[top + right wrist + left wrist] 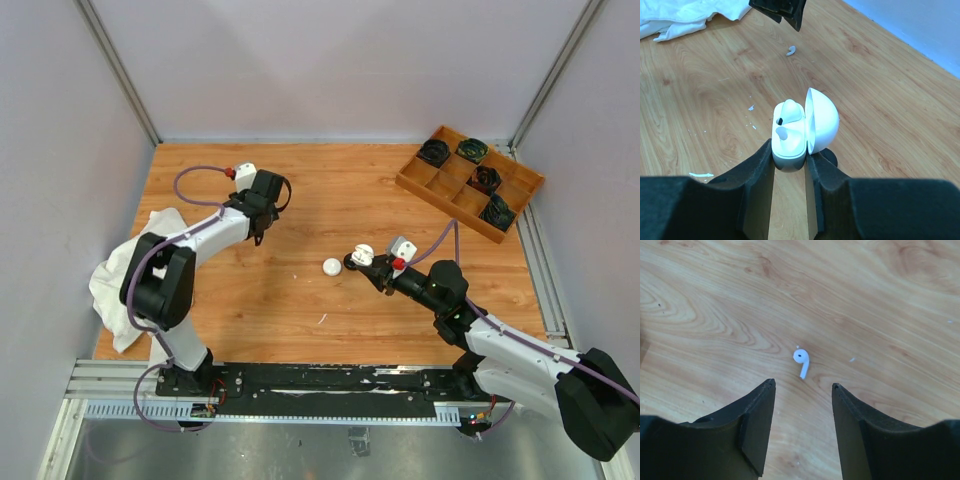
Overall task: Insert the wireless bluetooth earbuds into the charging case
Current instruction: Move the earbud to the center of the board.
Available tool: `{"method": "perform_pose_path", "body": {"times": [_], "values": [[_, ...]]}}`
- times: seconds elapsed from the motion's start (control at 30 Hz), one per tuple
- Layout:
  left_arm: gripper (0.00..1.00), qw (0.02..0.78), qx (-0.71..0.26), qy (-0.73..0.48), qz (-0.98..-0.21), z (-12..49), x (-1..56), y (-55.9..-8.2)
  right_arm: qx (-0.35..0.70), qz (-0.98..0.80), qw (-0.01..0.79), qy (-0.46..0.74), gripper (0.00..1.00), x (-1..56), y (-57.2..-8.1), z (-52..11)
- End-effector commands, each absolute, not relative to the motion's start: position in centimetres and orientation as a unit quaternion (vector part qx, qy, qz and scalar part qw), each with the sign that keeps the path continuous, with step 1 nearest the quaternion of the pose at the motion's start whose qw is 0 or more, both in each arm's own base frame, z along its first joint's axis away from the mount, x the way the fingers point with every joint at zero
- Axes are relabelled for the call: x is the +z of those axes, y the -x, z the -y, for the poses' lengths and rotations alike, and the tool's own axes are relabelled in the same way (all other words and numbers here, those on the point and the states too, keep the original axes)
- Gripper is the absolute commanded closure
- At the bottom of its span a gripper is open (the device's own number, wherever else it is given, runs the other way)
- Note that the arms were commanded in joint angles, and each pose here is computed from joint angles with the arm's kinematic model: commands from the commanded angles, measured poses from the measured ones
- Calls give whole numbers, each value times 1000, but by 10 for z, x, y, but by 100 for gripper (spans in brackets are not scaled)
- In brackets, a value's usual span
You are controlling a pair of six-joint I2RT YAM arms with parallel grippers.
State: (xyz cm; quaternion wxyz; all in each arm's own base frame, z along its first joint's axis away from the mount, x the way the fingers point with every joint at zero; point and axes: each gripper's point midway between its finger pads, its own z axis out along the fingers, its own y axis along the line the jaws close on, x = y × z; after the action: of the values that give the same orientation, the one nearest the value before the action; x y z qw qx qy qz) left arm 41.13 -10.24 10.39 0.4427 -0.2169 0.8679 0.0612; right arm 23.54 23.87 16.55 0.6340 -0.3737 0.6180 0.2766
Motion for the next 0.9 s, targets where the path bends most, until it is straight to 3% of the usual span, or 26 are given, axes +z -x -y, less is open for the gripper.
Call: {"method": "perform_pose_path", "body": {"times": [0.0,0.6,0.87], "values": [[47,410,85,207,-884,90,86,-423,261,-615,645,372,98,169,-242,-234],[56,325,66,200,-922,92,29,-450,255,-620,641,373,98,164,-244,-234],[67,296,78,191,-933,90,13,-440,254,-621,640,373,98,164,-245,-234]]}}
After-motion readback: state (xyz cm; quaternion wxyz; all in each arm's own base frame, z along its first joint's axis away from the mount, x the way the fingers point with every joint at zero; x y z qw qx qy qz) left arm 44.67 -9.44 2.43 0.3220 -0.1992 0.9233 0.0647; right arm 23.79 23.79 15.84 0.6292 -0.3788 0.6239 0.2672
